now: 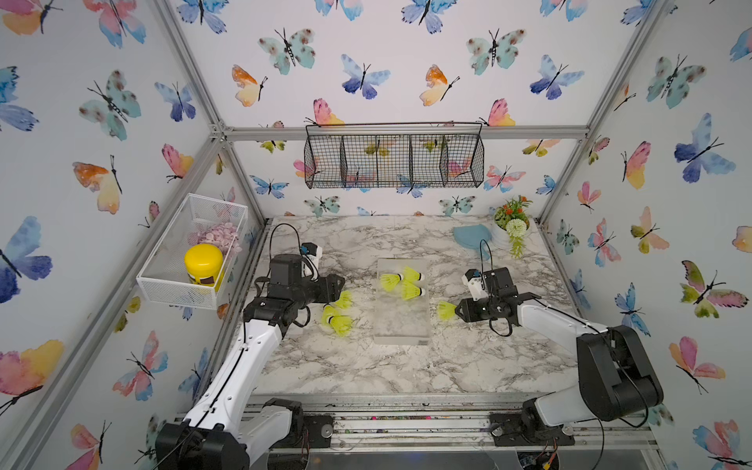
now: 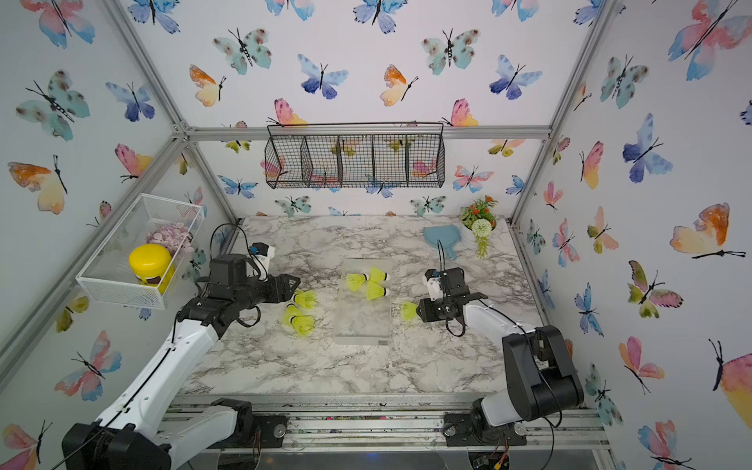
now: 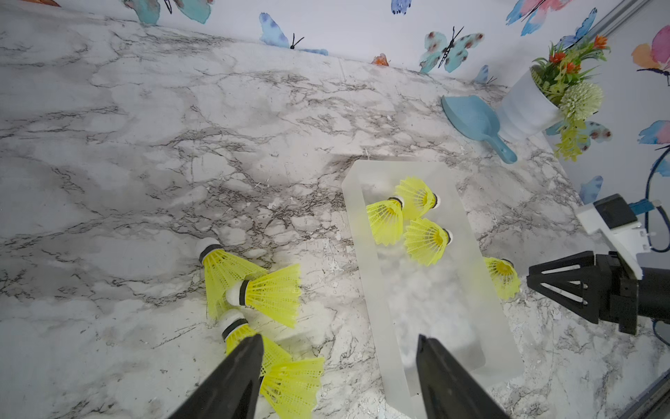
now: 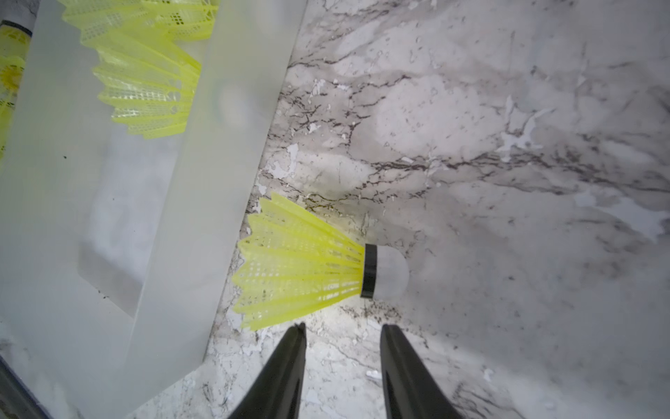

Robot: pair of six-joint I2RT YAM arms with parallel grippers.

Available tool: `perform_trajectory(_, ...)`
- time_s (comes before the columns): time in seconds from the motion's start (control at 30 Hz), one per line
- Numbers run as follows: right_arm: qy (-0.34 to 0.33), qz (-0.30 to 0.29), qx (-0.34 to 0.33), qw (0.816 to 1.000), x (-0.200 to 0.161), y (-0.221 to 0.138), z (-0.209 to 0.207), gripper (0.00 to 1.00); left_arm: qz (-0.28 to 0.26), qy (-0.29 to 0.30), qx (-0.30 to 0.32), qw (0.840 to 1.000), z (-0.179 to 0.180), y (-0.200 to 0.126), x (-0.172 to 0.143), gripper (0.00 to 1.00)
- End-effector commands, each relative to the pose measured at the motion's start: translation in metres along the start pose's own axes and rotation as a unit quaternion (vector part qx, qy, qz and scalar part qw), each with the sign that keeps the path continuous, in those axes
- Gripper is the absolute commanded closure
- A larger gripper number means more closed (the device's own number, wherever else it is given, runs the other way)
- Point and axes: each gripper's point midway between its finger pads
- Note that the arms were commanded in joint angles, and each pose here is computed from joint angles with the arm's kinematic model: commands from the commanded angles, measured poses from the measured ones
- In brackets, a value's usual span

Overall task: Put the shuttlecocks into the storage box
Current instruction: Move the shuttlecock to the center of the board, then pick up the shuttlecock at the center of the board.

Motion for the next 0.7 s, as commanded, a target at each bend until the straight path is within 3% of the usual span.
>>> perform_trajectory(0.0,-0.083,-0.008,-0.008,0.997,0.001,-0.004,-0.001,0.58,-0.013,-0.001,-0.013,1.000,-0.002,-0.002,0.006,0.28)
perform_trajectory(0.67,-0.254,0.037,-0.042,0.966,0.001,0.016,-0.019,0.44,-0.018,-0.008,-0.018,1.000,0.003,-0.003,0.010,0.28)
Point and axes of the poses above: each gripper's point midway between its finger pads, its own y axis out along the fingers, its own z axis along the line the jaws close on, x = y × z, and after that the axes turned 9 degrees about y, right-handed
